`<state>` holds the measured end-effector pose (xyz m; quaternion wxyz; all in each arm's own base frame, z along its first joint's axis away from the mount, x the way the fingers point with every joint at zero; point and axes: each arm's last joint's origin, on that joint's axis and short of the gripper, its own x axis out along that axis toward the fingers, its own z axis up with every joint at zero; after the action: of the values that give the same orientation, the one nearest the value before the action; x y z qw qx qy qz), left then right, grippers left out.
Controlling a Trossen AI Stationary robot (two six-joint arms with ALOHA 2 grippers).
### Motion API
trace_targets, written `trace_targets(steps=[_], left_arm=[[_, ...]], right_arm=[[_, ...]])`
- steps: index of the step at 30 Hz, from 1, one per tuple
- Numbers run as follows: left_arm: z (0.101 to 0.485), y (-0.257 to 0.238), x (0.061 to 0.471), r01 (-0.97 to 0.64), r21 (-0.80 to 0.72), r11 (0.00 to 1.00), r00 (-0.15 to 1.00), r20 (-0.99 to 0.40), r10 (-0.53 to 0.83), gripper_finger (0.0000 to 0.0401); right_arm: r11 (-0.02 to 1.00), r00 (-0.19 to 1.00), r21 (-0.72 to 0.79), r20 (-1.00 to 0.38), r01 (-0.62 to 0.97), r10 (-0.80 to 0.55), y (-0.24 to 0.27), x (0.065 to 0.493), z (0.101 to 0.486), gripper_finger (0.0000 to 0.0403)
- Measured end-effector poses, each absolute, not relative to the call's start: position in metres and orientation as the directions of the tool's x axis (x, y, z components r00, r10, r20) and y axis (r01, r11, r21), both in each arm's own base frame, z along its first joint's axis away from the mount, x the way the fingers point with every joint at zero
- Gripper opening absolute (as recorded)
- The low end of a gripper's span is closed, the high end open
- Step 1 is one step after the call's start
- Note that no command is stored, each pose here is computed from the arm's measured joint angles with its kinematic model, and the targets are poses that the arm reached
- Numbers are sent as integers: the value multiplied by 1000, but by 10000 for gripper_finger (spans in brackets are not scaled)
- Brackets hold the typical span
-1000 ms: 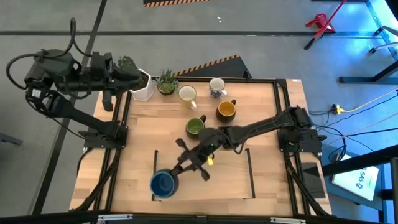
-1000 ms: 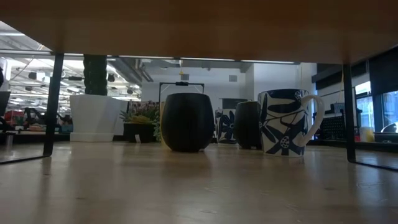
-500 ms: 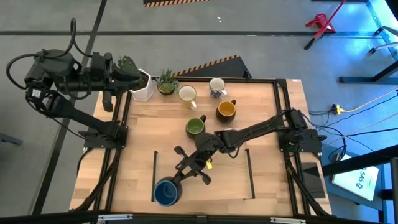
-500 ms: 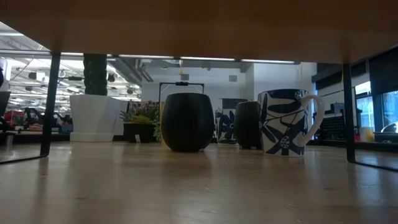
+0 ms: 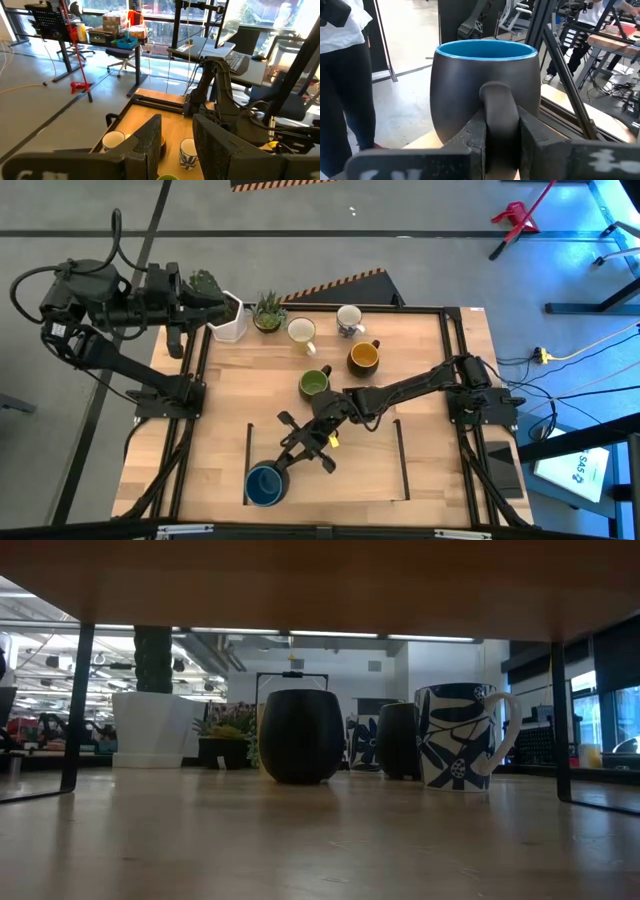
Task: Place coffee mugs
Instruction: Put the blue mug on the shelf
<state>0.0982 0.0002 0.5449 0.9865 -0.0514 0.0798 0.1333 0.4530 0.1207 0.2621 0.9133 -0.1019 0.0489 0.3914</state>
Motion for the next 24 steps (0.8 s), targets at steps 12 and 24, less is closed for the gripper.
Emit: trace_targets(steps=[12, 24], left_arm=[[545, 0, 98, -273, -80, 959, 951, -171, 257, 105], [545, 1, 98, -293, -60, 954, 945, -170, 279, 105]], right_arm=[[676, 679, -89, -186, -732, 711, 122, 456, 254, 56], [703, 700, -78, -223, -707, 679, 120, 457, 247, 163]])
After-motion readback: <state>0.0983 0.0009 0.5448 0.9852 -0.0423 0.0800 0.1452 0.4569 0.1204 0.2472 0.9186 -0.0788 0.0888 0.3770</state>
